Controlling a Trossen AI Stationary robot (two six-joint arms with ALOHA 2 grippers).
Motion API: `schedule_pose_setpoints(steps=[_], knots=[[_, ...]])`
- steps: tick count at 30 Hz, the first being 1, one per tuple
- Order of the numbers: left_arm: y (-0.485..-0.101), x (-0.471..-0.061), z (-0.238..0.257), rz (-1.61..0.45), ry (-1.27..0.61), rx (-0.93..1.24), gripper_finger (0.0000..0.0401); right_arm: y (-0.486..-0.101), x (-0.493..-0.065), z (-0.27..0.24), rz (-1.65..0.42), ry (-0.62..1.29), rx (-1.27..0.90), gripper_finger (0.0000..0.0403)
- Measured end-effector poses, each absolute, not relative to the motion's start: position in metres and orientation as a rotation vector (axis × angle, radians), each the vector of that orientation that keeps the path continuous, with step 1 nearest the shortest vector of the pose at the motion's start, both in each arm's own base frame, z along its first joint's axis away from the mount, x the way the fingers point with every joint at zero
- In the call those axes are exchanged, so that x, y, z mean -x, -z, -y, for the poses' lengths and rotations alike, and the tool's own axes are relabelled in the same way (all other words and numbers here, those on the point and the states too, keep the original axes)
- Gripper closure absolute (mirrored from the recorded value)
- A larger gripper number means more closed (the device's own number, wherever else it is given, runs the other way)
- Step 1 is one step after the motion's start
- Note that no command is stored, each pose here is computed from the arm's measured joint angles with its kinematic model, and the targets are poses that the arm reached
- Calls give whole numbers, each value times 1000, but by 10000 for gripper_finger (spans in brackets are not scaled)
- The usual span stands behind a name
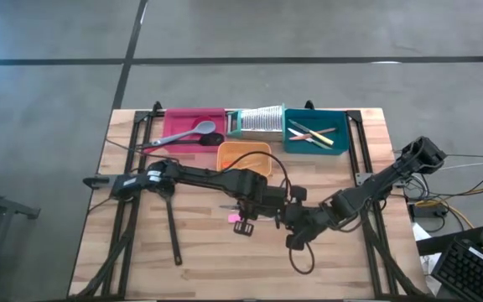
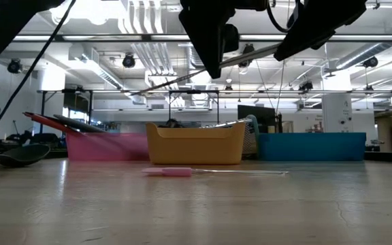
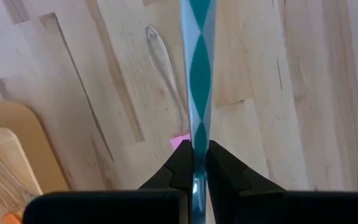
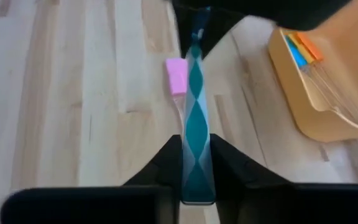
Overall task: Pick & Place Kitchen Items
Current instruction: Put the blue patterned knife into the blue bin
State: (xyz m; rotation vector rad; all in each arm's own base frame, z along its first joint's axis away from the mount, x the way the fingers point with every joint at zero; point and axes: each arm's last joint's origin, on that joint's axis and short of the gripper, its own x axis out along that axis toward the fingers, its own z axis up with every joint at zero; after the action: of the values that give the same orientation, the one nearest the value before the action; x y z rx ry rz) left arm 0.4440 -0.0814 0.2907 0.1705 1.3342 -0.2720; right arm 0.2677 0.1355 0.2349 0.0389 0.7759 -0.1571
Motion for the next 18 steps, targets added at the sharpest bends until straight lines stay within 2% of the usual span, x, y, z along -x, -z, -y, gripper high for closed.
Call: schedule_pose_setpoints(steps=[1,7,18], knots=[[-290,-444,81,-1339,270,-166,376,-235,-268,-135,-776,158,-34,362],[-290,-444,82,-1340,265,-157,363,-234,-268,-135,-779,150,-12,362],[-291,-446,82,-1303,316,-221,239,-233,-268,-136,-788,134,-10,362]])
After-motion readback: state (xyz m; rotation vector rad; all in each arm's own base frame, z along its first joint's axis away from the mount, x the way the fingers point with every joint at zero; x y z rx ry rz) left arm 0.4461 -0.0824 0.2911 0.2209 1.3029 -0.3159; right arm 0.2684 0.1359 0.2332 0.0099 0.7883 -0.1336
